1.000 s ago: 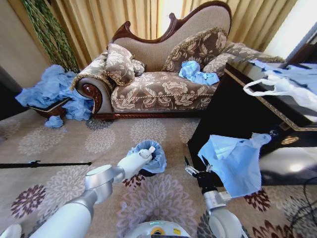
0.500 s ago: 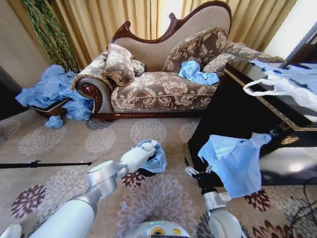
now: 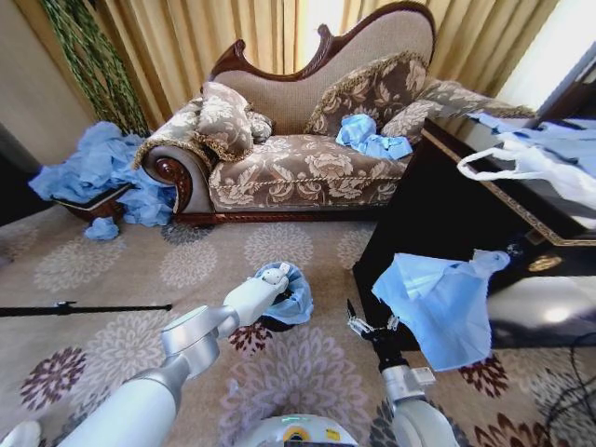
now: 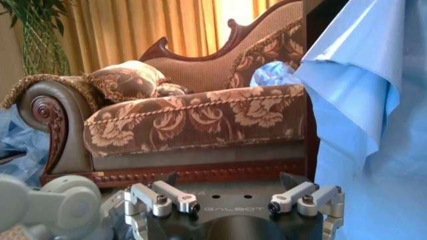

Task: Place a garbage bag over the trash bin.

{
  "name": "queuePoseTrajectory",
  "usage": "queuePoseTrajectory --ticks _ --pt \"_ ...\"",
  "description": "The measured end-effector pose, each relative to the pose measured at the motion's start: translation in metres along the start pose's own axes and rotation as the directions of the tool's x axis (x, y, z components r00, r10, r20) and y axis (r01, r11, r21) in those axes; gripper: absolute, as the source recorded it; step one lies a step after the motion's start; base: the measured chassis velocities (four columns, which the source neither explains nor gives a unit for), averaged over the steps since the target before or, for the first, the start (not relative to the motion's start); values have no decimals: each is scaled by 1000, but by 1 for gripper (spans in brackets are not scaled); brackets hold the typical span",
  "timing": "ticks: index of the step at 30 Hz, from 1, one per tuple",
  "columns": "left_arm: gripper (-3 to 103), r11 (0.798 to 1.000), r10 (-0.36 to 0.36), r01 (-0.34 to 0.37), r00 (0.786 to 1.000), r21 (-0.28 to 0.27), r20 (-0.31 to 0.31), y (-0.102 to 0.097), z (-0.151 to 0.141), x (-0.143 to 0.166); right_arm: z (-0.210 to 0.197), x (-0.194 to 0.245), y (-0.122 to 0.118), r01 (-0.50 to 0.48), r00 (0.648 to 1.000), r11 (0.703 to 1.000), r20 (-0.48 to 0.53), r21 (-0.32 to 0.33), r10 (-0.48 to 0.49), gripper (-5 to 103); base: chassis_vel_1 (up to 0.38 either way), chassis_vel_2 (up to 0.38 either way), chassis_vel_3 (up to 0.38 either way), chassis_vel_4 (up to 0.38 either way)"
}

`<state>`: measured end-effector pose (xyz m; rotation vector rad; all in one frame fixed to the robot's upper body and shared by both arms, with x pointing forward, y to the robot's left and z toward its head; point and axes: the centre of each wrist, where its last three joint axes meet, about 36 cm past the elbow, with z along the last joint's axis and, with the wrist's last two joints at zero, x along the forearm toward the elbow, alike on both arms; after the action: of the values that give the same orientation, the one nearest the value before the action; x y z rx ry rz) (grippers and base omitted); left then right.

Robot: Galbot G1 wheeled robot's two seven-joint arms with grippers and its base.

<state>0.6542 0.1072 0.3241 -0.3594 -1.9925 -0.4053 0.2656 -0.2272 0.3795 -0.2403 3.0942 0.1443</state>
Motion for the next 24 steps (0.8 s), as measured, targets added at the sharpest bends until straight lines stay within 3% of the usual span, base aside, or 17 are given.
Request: queuePoseTrajectory --ticks 3,12,16,20,24 --pt "100 999 11 -11 1000 -42 -10 3 7 0 -3 -4 -3 -11 1000 1000 11 1 11 100 0 0 0 0" --pt "100 998 29 -31 999 -56 -27 6 24 -1 -4 -11 -12 -35 999 999 15 6 34 100 0 0 0 0" --pt "100 999 28 -28 1000 -27 -11 3 10 1 -4 -15 -10 -28 999 1000 17 3 28 100 0 0 0 0" --pt "100 1000 18 -19 999 23 37 7 -30 8 -2 -15 -7 -20 1000 1000 13 1 20 100 0 0 0 0" --pt "100 1000 18 -19 999 23 40 9 -34 9 -1 -14 -6 -18 1000 1000 8 0 18 100 0 0 0 0"
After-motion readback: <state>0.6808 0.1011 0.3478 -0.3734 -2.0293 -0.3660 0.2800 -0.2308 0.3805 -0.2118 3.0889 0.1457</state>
